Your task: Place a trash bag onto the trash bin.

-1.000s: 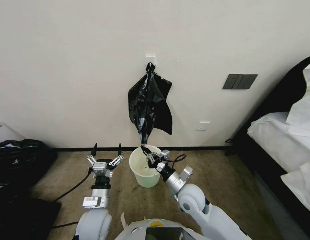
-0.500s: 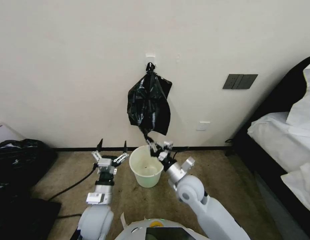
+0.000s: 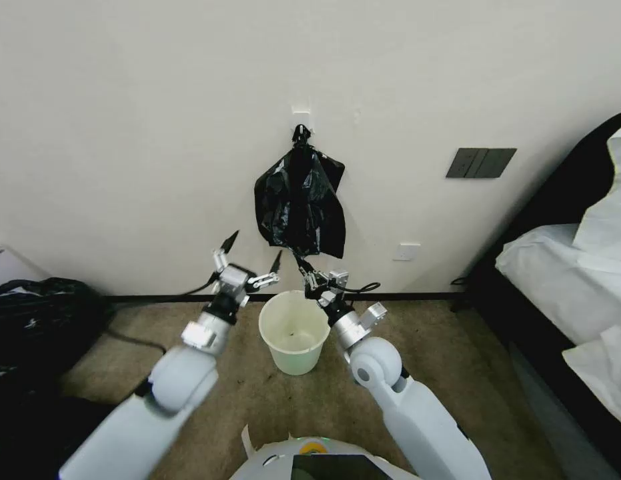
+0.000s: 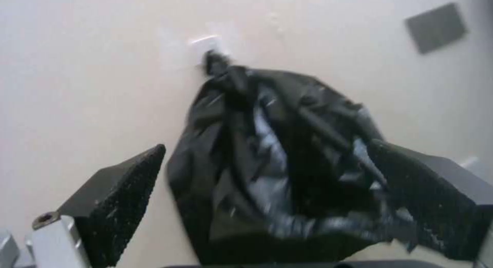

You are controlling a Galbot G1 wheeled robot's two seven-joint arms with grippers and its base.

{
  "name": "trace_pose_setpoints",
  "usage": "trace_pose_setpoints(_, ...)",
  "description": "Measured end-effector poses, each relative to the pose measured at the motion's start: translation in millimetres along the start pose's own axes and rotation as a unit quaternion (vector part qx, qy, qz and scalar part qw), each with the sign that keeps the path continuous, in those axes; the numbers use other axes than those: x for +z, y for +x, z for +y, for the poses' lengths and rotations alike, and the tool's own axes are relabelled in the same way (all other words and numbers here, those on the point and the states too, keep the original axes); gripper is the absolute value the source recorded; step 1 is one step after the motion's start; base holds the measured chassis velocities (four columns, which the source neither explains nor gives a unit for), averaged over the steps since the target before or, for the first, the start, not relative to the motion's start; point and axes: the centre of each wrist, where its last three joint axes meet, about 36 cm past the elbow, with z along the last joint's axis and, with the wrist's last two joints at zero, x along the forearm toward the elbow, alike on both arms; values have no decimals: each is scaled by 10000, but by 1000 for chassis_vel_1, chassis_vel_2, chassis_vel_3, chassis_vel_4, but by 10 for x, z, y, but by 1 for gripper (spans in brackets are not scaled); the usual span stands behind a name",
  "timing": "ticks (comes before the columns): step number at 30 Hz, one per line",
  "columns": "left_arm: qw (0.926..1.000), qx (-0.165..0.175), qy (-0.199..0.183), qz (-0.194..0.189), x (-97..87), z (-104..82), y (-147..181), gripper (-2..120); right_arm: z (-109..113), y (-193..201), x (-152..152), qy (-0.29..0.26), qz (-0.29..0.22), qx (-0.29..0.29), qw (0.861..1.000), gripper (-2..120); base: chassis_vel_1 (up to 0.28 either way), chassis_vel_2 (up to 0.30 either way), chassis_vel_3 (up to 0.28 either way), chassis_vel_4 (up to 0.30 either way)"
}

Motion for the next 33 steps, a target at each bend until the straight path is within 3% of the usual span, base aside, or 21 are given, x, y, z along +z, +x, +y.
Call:
trace_pose_setpoints(3,9995,292,-129,-6,-15,70,-170,100,-6,-13,32,32,7,23,10000,0,0,0,0,0)
trace_pose_setpoints(12,9968,570,-556,-9,-114,246,-599,100,-4,-33,55,50,-16,53,10000,0,0,0,0,0)
trace_pose_setpoints(16,9933,568,-875,489,-145,256,-763,100,-17,-18,31,61,-45,79,9999,0,0,0,0,0)
trace_pose_setpoints(25,9886,594,-1100,845,-137,203,-860,100,-9,-9,-12,61,-80,48,9999,0,0,0,0,0)
trace_pose_setpoints(33,9885,519,-1099,902,-93,134,-982,74,-25,18,-29,65,-57,44,10000,0,0,0,0,0)
